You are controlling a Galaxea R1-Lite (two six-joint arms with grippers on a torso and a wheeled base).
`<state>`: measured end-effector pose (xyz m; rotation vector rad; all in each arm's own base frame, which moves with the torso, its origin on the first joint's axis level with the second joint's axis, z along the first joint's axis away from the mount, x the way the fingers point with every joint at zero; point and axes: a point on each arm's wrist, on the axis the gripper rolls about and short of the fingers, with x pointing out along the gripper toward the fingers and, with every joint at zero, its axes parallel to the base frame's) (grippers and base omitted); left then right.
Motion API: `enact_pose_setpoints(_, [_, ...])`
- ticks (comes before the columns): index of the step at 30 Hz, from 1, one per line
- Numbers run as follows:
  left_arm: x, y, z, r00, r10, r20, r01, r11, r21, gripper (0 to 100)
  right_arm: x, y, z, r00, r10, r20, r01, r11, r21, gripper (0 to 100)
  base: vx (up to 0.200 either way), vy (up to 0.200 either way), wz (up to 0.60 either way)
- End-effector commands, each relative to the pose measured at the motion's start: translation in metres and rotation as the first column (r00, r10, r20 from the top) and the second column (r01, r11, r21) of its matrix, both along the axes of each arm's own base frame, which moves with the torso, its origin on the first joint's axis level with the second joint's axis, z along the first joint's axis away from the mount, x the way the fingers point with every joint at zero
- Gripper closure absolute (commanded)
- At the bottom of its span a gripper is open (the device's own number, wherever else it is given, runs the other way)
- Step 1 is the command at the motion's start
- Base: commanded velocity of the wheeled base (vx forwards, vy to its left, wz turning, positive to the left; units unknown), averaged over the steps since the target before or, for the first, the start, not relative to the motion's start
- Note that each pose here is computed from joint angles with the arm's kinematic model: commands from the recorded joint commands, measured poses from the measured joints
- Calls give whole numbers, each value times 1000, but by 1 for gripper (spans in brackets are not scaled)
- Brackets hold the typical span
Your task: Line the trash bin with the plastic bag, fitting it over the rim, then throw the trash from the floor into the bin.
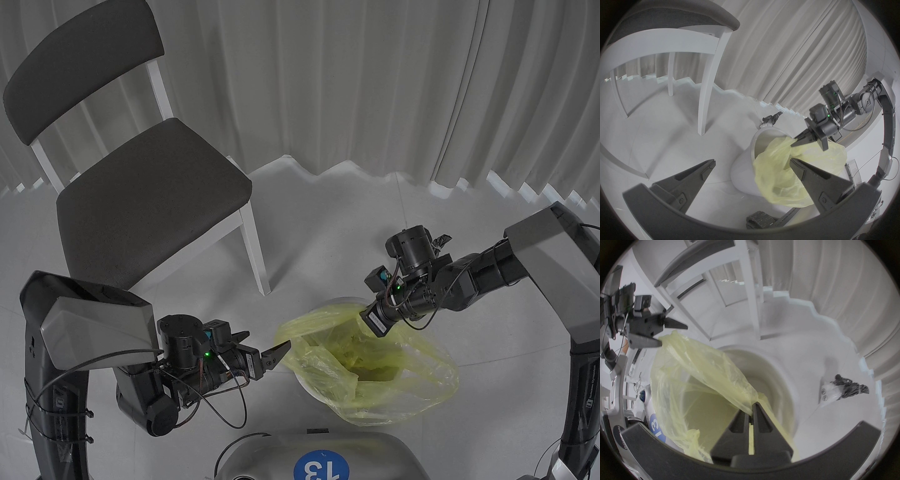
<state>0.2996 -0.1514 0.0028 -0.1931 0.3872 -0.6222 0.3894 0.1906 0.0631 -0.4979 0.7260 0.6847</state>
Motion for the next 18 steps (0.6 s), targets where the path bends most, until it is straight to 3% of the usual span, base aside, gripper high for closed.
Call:
enact_pose_setpoints(1, [1,1,1,1000,3,2,-3,1000,-2,0,12,-4,23,997,-21,73,18,999,35,100,0,0,0])
enact_pose_setpoints(9, [0,1,0,1000,5,-2,-5,1000,0,0,34,-6,41,992,-53,111,49,998,44,100,0,0,0])
enact_pose_setpoints(18, [0,1,0,1000,5,-3,-5,1000,0,0,49,-4,40,984,-76,159,71,997,37,100,0,0,0])
